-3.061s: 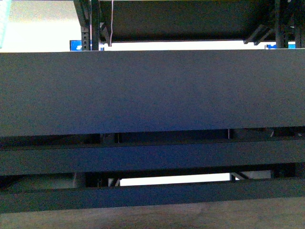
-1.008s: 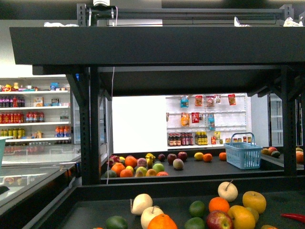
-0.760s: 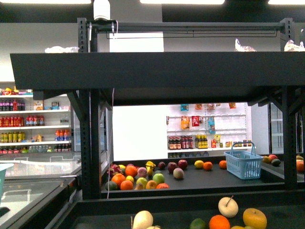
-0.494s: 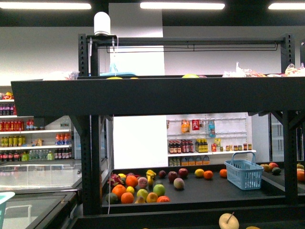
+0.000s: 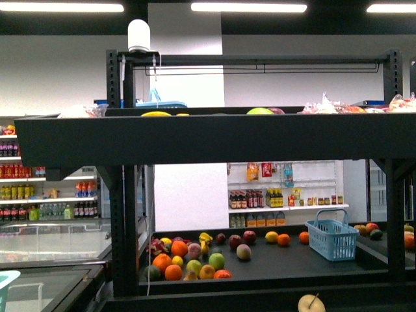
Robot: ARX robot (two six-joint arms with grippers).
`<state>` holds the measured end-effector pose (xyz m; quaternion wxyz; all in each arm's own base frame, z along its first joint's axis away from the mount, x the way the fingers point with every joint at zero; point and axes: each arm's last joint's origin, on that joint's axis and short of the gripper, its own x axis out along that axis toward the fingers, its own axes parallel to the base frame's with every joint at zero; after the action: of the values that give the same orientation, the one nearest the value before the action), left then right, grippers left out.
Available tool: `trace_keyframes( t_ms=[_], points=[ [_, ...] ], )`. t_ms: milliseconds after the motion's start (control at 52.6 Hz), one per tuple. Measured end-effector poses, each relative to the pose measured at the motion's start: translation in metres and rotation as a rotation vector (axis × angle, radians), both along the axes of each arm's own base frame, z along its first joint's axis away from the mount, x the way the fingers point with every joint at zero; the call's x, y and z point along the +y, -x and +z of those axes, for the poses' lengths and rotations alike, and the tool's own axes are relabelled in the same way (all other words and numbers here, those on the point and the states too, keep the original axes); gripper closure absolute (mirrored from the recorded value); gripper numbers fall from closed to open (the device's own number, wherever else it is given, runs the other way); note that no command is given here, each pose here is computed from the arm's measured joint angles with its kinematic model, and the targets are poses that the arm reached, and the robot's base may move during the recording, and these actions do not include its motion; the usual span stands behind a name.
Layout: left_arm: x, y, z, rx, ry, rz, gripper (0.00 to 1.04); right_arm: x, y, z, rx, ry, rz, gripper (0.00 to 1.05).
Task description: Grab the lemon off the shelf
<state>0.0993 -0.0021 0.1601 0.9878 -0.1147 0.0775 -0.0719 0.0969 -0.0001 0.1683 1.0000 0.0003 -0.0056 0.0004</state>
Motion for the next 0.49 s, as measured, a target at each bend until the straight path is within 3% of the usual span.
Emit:
trace_keyframes(
  t_ms=[114,228,342,494],
  points=[
    [0.006,-0.006,0.008,0.040,0.151,-0.014,0.08,0.000,0.000,0.000,0.000,0.000,0.000,0.07],
    [0.026,-0.022,0.038,-0.010,0.297,0.016,0.08,0.000,0.000,0.000,0.000,0.000,0.000,0.07],
    [0.070,-0.060,0.078,-0.009,0.521,0.124,0.08,0.000,0.000,0.000,0.000,0.000,0.000,0.07],
    [0.110,-0.107,0.089,0.089,0.732,0.206,0.08,0.000,0.000,0.000,0.000,0.000,0.000,0.07]
  ],
)
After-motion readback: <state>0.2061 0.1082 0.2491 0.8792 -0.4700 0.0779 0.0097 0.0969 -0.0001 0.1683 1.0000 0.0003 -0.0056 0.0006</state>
